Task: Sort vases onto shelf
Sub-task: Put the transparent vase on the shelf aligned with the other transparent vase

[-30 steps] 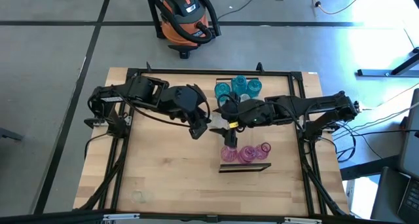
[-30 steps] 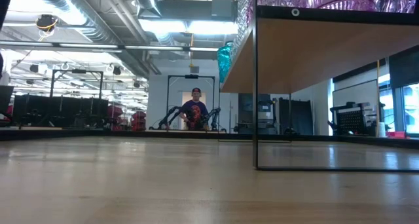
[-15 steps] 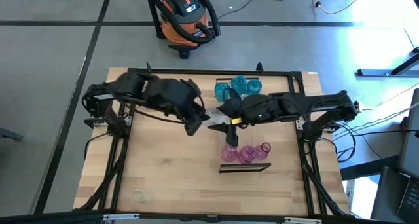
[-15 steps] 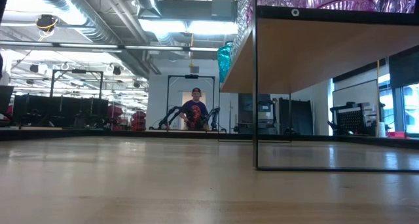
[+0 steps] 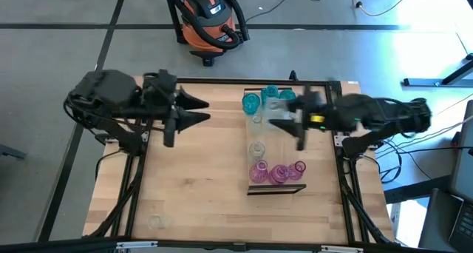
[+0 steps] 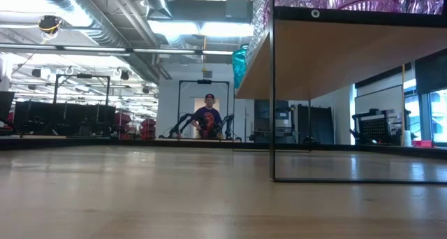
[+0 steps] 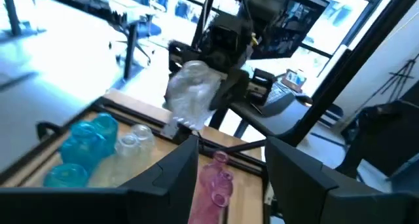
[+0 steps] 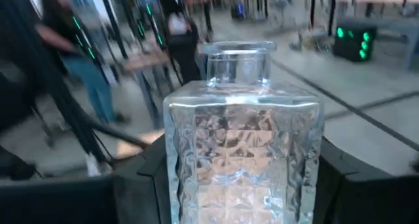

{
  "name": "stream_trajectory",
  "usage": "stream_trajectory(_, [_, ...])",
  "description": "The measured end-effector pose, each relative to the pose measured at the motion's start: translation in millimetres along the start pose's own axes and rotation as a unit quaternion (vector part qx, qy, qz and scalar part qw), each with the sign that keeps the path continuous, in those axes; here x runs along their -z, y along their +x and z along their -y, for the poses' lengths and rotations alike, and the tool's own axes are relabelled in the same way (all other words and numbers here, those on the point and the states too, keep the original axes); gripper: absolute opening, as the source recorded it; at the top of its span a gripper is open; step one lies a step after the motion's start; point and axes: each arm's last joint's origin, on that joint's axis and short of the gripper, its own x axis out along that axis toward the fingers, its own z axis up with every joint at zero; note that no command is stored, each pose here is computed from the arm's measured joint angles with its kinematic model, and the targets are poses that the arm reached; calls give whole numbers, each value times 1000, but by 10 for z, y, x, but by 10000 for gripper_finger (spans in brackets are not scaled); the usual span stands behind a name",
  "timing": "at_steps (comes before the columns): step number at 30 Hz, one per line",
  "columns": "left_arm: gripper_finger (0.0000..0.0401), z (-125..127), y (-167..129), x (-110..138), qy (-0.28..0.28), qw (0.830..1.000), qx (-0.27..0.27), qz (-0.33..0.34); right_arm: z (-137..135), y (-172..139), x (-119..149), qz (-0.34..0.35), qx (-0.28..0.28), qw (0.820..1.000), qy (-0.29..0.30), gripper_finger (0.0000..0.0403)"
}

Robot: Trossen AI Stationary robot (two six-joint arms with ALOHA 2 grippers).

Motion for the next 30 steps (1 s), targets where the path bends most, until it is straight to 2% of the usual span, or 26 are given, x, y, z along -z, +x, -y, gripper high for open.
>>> stream_trajectory(3, [170, 25, -49, 17, 15, 1000, -1, -1, 87, -291, 300, 59, -12, 997, 38, 205])
stream_trajectory(7, [170, 61, 15, 79, 30, 999, -4, -19, 196, -541, 884, 141, -50, 984, 97, 205])
stream_trajectory(10, [170, 79, 78, 109, 37, 999, -8, -25, 275, -615, 1294, 137, -57, 984, 99, 205])
stream_trajectory(13, [170, 63, 145, 136, 42, 998, -21, -34, 318, -584, 1580, 113, -57, 988, 87, 205])
stream_trajectory(18, [171, 54, 321, 229, 53, 996, -44, -64, 373, -554, 1875, 104, -65, 989, 80, 205])
stream_trajectory(23, [171, 70, 508, 304, 26, 995, -56, -80, 516, -661, 2158, 184, -93, 972, 112, 205])
stream_trajectory(30, [171, 110, 705, 407, 27, 993, -58, -102, 649, -747, 2439, 168, -94, 975, 115, 205])
